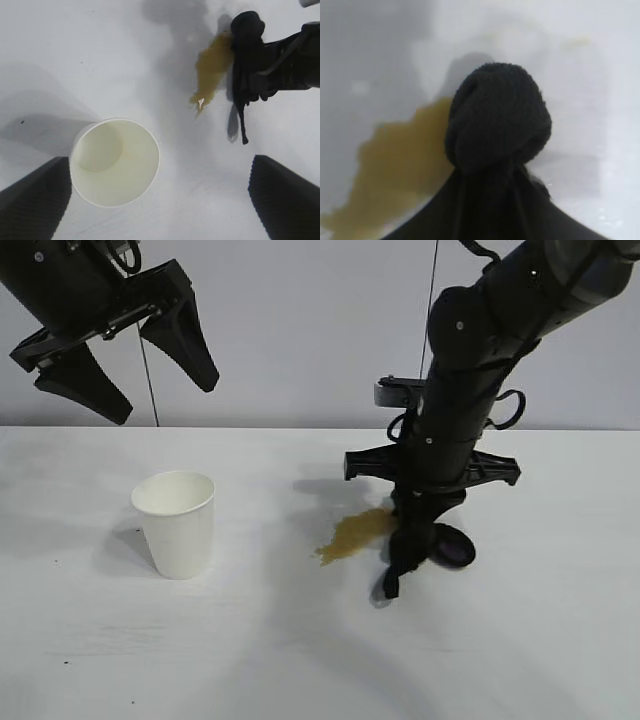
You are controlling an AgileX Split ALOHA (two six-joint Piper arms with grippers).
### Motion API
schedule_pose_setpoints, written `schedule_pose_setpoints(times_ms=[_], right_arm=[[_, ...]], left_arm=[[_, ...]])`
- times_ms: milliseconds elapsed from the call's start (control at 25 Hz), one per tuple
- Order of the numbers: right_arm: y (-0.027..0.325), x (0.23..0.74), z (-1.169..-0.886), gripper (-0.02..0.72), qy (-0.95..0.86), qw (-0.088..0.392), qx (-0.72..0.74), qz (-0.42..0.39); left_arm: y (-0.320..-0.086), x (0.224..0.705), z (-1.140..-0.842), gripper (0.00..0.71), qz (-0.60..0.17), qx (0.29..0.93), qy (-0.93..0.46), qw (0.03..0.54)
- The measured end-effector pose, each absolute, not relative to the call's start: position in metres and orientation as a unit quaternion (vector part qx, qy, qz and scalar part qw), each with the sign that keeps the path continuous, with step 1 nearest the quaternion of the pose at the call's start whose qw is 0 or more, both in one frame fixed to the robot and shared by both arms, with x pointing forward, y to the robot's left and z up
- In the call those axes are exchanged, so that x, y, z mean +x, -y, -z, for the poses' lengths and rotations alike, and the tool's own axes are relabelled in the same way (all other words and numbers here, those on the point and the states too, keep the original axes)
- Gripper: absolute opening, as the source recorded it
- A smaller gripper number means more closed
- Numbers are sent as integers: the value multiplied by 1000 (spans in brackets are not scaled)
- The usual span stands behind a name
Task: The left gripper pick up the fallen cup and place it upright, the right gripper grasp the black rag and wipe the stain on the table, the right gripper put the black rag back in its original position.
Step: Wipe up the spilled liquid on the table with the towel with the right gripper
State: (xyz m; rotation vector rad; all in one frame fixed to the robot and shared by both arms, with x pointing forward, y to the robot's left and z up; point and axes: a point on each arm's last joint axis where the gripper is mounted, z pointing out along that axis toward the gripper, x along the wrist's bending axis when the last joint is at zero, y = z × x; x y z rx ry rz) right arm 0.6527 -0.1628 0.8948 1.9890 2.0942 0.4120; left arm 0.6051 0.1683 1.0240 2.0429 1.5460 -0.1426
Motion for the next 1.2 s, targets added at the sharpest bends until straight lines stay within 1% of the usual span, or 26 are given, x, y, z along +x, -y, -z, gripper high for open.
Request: schedule_pose_setpoints(times_ms=[120, 240, 520, 640, 720, 840, 960, 1200], right_arm=[[173, 655, -895, 122, -705, 112, 687, -136], [166, 653, -895, 122, -713, 106, 680, -135], [92, 621, -895, 122, -754, 61, 635, -155], [74, 610, -892, 122, -768, 54, 618, -156], [70, 608, -891, 122, -771, 54, 614, -158], [72, 611, -890, 122, -762, 54, 625, -161], [86, 621, -890, 122, -746, 65, 642, -166], [141, 649, -891, 122, -706, 95, 682, -165]], left_arm=[[-168, 605, -1024, 694, 53, 764, -578, 284], [-168, 605, -1024, 694, 53, 764, -578, 284], [-168, 605, -1024, 694, 53, 764, -578, 284], [-168, 605, -1024, 694, 53, 764, -578, 284], [-168, 605, -1024, 694, 54, 764, -578, 283], [-168, 604, -1024, 694, 56, 765, -577, 281], [-168, 604, -1024, 694, 59, 765, -577, 280], [-168, 604, -1024, 694, 60, 766, -576, 279]])
